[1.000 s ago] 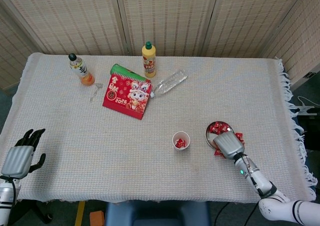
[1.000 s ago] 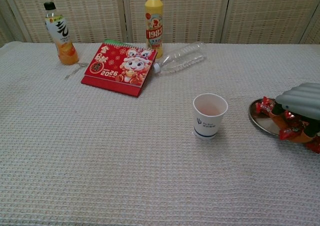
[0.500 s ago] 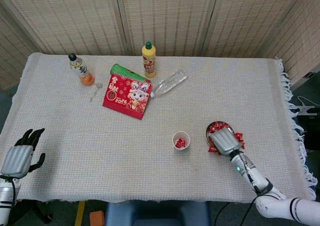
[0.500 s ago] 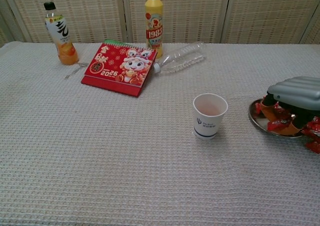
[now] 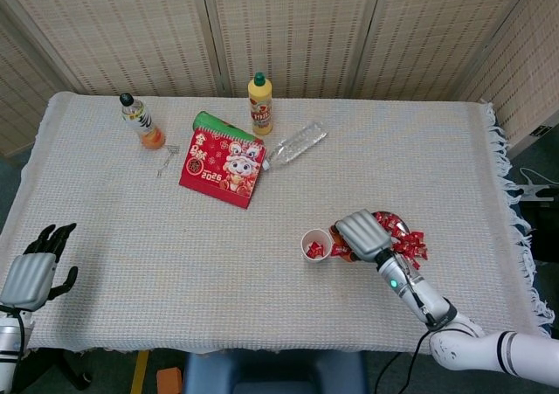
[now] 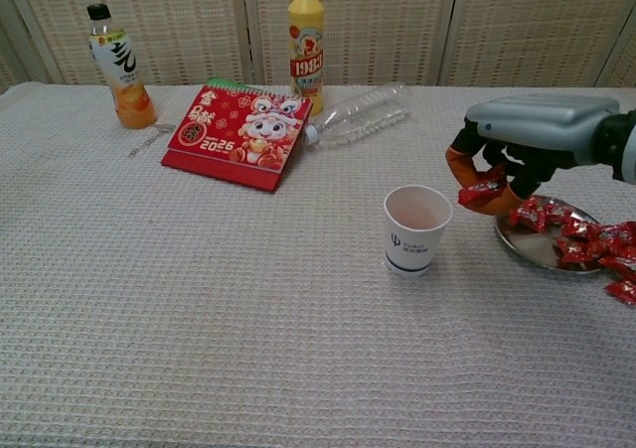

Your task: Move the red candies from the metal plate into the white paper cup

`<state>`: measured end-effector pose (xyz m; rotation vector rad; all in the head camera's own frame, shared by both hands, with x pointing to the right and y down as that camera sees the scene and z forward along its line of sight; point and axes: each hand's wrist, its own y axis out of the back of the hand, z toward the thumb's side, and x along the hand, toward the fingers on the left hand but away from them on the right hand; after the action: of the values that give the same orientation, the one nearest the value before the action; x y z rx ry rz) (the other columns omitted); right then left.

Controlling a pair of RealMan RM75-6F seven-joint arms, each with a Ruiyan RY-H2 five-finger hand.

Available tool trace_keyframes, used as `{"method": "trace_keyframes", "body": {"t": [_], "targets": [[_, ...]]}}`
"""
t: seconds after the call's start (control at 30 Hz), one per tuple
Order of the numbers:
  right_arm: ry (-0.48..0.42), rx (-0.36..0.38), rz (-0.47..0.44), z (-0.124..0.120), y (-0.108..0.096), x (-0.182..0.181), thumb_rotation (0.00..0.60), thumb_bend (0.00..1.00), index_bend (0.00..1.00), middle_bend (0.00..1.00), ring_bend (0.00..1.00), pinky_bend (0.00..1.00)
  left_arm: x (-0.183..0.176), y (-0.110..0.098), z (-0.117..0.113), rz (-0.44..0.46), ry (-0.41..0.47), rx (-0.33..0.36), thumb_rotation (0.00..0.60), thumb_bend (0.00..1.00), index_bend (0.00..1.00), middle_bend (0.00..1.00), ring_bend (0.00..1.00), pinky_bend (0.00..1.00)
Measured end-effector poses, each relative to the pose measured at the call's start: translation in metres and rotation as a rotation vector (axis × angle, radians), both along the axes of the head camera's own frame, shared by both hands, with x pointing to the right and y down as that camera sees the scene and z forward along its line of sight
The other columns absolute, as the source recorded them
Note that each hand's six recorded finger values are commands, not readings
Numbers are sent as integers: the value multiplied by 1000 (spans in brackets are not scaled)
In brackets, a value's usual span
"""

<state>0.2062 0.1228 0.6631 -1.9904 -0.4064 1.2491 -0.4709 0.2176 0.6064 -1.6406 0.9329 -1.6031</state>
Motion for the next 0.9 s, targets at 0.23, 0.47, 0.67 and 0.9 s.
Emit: {"method": "trace_keyframes", "body": {"t": [0.23,0.47,0.67,0.9], "targets": [[-37,-15,-14,-1,-1,-21,600,359,848,854,793,1000,-1,0,-1,-3,8,0,600,456,0,83,29,226],[-54,-9,-17,8,-1,-35,600,359,848,854,800,1000,-2,0,-1,-4,11,-6,600,455,0,82,30,226],[-73,2,-17,10,-2,-42,600,354,785,854,802,1000,-2,0,-1,-6,14,-4,600,458,0,82,30,226],[-71,18,-35,9,0,-40,600,351,617,852,786,1000,-3,0,-1,-7,15,-6,600,456,0,85,38,227]]}}
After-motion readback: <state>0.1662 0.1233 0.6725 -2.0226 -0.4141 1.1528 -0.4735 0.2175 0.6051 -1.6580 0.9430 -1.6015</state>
